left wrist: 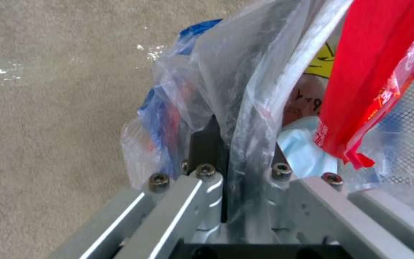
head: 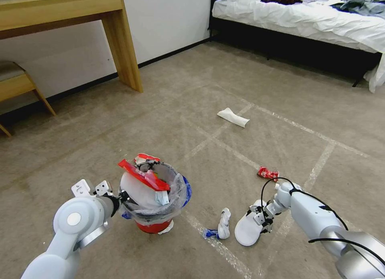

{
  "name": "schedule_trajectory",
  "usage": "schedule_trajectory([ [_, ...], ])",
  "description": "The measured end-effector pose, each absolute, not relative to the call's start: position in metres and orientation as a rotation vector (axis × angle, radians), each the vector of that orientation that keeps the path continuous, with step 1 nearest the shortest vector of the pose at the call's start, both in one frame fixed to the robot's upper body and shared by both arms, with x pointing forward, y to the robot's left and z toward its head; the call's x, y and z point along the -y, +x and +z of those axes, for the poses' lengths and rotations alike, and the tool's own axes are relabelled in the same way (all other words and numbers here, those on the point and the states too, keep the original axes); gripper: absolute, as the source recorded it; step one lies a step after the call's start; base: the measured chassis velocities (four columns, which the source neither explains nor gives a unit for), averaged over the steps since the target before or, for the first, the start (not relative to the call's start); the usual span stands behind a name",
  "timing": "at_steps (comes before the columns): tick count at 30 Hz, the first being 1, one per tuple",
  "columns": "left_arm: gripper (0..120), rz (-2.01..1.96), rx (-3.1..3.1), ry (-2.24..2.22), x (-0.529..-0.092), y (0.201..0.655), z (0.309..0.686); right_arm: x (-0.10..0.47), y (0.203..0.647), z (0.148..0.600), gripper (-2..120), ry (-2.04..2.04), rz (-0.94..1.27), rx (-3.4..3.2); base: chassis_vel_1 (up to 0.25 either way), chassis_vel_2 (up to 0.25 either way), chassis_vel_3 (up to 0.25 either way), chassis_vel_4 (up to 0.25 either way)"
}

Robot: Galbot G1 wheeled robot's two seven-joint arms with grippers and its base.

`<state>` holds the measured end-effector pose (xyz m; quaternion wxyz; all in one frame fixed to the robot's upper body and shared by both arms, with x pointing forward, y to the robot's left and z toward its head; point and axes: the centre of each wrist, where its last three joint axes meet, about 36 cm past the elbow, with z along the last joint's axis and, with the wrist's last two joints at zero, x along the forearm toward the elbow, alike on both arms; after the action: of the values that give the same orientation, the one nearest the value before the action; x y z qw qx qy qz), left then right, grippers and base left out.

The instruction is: Pick up the trash bin and place the garbage on the floor into it.

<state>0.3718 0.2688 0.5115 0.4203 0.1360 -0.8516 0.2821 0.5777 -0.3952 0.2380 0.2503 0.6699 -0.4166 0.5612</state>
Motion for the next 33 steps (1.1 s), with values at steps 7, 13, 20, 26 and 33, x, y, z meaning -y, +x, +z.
schedule_trajectory([
  [7,4,0.709,2.137,0.341,-0.269,0.372,0.512,0.395,0.577,0.238,53,1.827,1.528,1.137,0.0,0.0,0.0,0.0],
  [13,4,0.709,2.139,0.341,-0.269,0.373,0.513,0.393,0.578,0.239,30,1.829,1.529,1.15,0.0,0.0,0.0,0.0],
  [20,4,0.709,2.137,0.342,-0.269,0.374,0.512,0.393,0.58,0.241,6,1.831,1.52,1.173,0.0,0.0,0.0,0.0],
  [26,4,0.706,2.141,0.344,-0.27,0.375,0.512,0.399,0.588,0.251,0,1.823,1.426,1.351,0.0,0.0,0.0,0.0],
  [33,4,0.691,2.145,0.348,-0.272,0.374,0.514,0.435,0.592,0.279,0,1.707,1.204,1.749,0.0,0.0,0.0,0.0],
])
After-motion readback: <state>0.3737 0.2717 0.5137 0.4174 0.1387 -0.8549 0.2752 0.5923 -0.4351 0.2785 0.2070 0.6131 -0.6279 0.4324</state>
